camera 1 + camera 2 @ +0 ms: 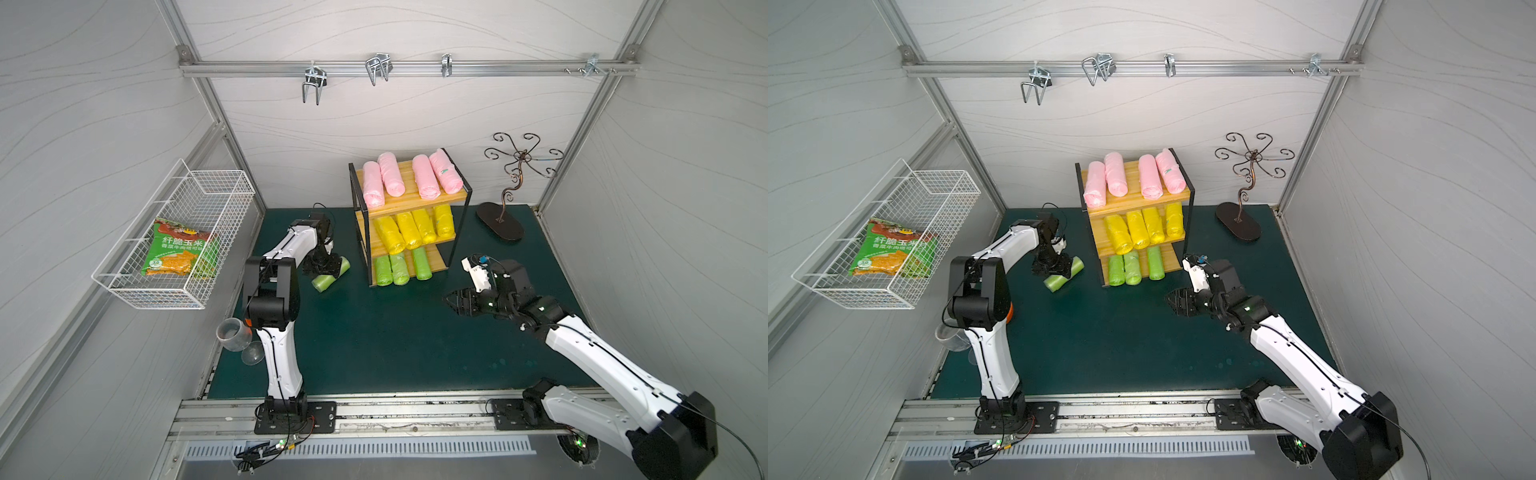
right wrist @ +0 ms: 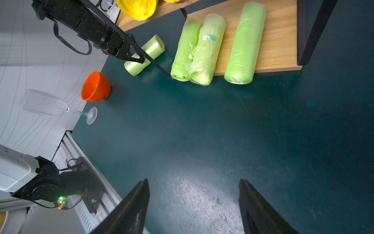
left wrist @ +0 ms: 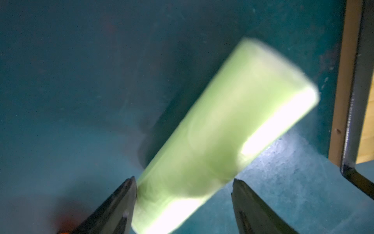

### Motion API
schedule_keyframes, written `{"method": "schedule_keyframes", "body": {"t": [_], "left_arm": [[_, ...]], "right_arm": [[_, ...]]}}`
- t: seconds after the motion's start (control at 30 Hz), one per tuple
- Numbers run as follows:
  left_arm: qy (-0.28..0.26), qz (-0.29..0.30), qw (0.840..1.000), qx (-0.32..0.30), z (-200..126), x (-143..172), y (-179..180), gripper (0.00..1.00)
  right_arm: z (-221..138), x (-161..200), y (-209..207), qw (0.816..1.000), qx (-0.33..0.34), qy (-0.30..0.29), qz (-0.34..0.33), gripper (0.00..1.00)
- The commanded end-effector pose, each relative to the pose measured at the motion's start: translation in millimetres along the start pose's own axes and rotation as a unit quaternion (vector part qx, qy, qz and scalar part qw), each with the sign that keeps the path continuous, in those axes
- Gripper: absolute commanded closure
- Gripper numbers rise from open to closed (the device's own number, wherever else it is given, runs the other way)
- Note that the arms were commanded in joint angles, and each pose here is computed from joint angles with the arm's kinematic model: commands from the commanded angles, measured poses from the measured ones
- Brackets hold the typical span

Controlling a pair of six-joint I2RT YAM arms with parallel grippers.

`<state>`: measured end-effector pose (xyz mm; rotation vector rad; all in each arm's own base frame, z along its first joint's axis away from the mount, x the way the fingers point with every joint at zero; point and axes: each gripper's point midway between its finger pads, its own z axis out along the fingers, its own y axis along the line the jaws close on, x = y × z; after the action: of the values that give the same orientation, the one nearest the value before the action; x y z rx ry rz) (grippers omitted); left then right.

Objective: Sort the rolls of trash bags by color and place them on the shelf
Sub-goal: Pick up the roll of trash bags from the center of the board.

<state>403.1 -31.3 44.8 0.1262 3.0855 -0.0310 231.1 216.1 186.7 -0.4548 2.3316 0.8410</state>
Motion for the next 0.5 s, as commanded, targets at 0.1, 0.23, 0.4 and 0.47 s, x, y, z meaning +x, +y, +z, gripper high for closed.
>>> {"method": "schedule_keyframes", "body": {"t": [0.1,0.23,0.4,0.47], "left_arm": [[0.033,-0.005,0.999,-0.009,14,14,-9,0.28],[0.042,-0.034,0.999,-0.004,16,23,-11,0.43],[0.060,-0.076,0.995,-0.007,26,27,-9,0.83],[0.068,-0.097,0.993,-0.003,30,29,-8,0.98]], "right_arm": [[-4,11,0,1.000,0.007,0.009,0.004,0.27],[-3,15,2,1.000,0.006,0.009,0.006,0.27],[-5,17,6,1.000,0.009,0.008,0.005,0.27],[-8,18,7,1.000,0.010,0.006,0.003,0.27]]}}
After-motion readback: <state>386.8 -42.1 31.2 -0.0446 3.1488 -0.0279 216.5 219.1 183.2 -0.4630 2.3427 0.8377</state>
